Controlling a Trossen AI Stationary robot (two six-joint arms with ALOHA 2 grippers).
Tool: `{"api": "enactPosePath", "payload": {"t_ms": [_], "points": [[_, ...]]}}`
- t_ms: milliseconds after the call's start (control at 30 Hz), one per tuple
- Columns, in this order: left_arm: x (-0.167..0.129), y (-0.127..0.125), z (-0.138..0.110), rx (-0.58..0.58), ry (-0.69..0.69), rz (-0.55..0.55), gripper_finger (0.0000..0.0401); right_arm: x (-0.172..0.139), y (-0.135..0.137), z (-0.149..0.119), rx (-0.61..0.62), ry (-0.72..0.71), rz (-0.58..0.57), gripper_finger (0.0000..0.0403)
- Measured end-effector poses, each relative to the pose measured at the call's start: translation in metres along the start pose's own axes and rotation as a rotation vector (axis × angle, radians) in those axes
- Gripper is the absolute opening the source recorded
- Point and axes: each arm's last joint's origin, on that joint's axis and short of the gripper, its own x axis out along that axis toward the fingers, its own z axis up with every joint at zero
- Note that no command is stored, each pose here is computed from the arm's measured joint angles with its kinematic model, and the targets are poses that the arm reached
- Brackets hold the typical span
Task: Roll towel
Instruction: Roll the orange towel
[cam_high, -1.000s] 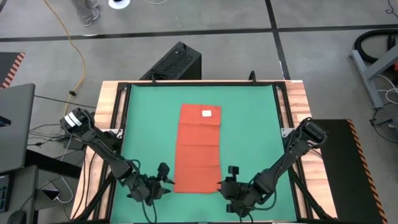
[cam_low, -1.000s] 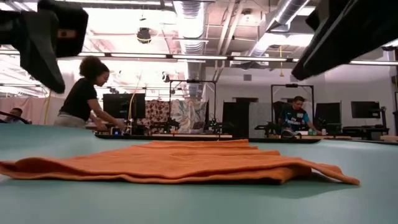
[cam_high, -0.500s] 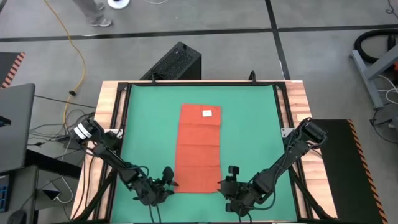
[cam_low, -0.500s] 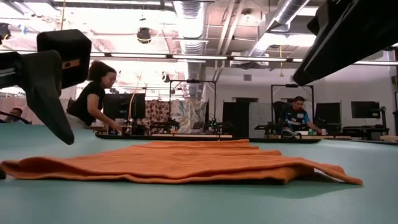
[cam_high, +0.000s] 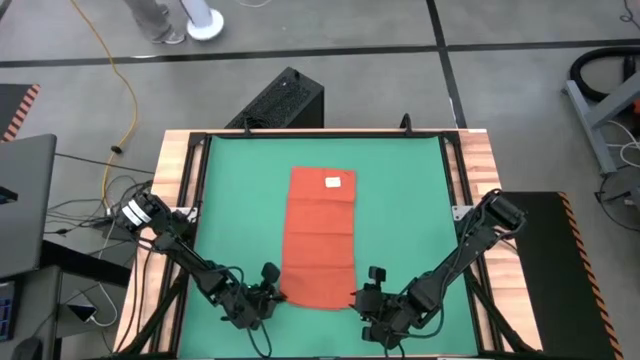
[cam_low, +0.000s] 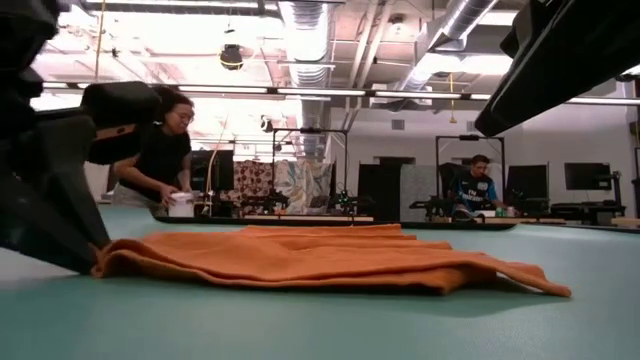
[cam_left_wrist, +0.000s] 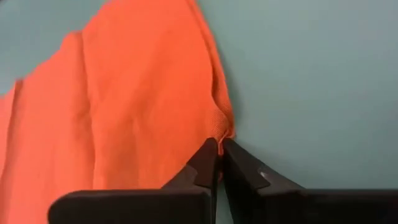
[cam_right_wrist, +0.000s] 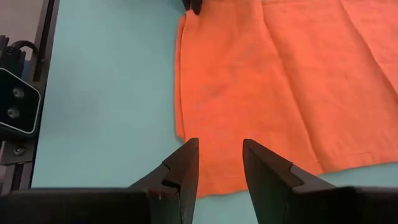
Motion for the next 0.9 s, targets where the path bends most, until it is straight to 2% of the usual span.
{"api": "enactPosePath", "payload": {"t_ms": [200,400,567,700,900], "points": [[0.000,0.004,0.031,-0.031,-0.033,0.055,0.0002,-0.001,0.002,0.002,-0.052,-0.043,-0.019,0.0145],[-0.002,0.008,0.055,-0.012,0.052,0.036,0.0000,-0.002,0.003,0.002,-0.100,-0.050,-0.012,0.0145],[-0.002,0.015,0.059,-0.008,0.115,0.055,0.0000,0.002,0.005,0.002,-0.192,-0.064,-0.007,0.0145],[0.003,0.025,0.059,-0.028,0.124,0.076,0.0000,0.021,0.008,-0.006,-0.275,-0.048,-0.027,0.0146],[-0.005,0.047,0.069,-0.072,0.085,0.104,0.0000,0.038,0.008,-0.012,-0.331,-0.067,-0.079,0.0154]]}}
